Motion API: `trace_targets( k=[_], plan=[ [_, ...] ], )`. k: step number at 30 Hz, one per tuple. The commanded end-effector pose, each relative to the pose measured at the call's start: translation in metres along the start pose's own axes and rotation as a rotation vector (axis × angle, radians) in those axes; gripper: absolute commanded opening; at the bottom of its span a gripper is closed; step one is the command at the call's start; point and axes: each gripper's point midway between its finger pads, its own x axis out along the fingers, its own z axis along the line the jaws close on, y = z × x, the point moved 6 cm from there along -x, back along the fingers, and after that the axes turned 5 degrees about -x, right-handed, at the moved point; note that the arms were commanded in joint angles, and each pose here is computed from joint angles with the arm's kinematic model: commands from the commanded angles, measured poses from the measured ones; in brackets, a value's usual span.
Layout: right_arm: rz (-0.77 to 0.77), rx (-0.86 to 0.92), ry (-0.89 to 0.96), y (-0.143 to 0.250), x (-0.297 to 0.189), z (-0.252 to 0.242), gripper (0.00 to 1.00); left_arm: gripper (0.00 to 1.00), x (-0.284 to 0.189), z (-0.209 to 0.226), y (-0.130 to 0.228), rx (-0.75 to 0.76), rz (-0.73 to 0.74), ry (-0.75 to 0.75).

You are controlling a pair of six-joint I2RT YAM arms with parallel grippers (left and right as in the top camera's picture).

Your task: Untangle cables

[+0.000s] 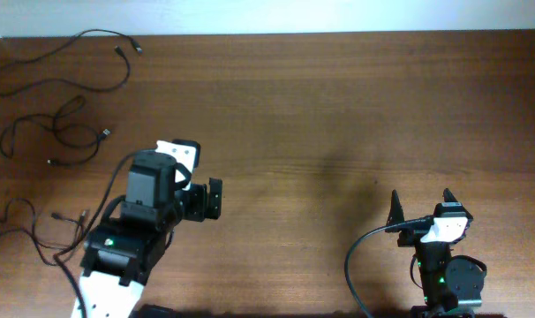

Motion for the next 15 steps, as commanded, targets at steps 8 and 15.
trace_targets(
  k=[8, 15],
  plan=[
    [0.005, 0.000, 0.016, 0.002, 0.000, -0.002, 0.98, 0.99, 0.018, 0.003, 0.027, 0.050, -0.420, 0.082],
    [0.005, 0.001, 0.016, 0.002, 0.000, -0.002, 0.98, 0.99, 0.029, 0.013, 0.057, 0.061, -0.585, 0.084]
  ],
)
